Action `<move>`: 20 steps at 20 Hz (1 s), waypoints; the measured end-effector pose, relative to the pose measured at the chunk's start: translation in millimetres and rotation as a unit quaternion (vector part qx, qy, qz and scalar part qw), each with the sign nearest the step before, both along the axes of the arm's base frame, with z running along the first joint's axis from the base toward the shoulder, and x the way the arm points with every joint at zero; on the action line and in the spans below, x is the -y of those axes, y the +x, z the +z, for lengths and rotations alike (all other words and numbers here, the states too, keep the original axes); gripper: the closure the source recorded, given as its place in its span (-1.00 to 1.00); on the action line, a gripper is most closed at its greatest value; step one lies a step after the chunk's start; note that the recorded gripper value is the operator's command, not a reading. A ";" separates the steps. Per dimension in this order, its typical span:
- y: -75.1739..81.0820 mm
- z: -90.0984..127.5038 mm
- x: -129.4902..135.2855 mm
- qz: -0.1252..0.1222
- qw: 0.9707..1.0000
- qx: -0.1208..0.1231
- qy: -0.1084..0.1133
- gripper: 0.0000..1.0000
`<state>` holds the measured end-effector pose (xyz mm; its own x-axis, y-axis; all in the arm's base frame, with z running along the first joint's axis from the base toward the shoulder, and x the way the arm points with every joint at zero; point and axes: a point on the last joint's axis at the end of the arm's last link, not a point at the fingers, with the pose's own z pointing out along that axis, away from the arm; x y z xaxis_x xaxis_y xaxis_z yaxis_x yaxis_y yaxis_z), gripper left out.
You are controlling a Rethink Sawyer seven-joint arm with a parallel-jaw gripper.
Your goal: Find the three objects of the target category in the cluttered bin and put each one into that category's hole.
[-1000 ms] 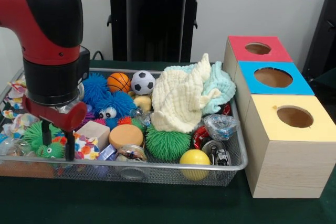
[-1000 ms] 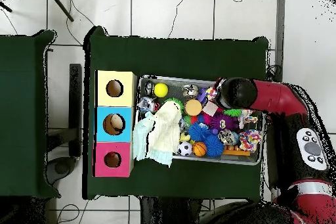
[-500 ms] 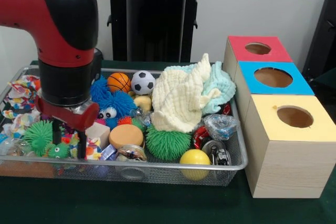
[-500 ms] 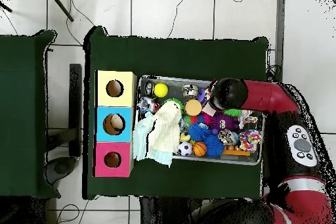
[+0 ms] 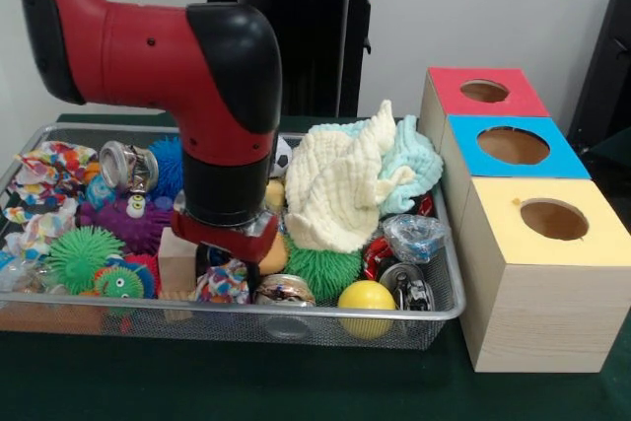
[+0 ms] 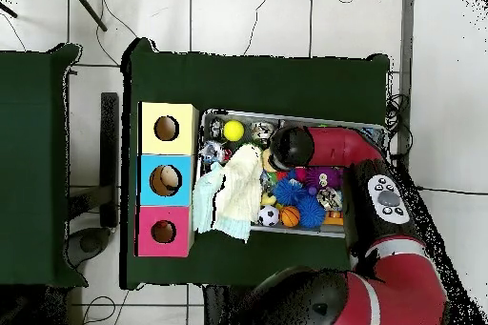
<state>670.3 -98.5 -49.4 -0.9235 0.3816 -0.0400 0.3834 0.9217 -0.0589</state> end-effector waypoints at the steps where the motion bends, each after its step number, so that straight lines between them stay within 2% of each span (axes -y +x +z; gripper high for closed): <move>1: -0.3 -1.1 -2.4 0.001 1.000 0.003 0.000 -1.00; 3: -0.4 -2.1 -10.5 0.002 1.000 0.014 0.002 -1.00; 7: -4.1 -1.3 -23.4 -0.010 1.000 0.018 0.010 -1.00; 13: -22.6 3.0 -40.1 -0.042 0.999 -0.006 0.030 -1.00; 20: -30.1 11.0 -45.7 -0.070 0.997 -0.018 0.037 -1.00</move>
<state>640.2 -52.7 -38.4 -0.8617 0.5067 0.0259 0.5067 0.8621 -0.0079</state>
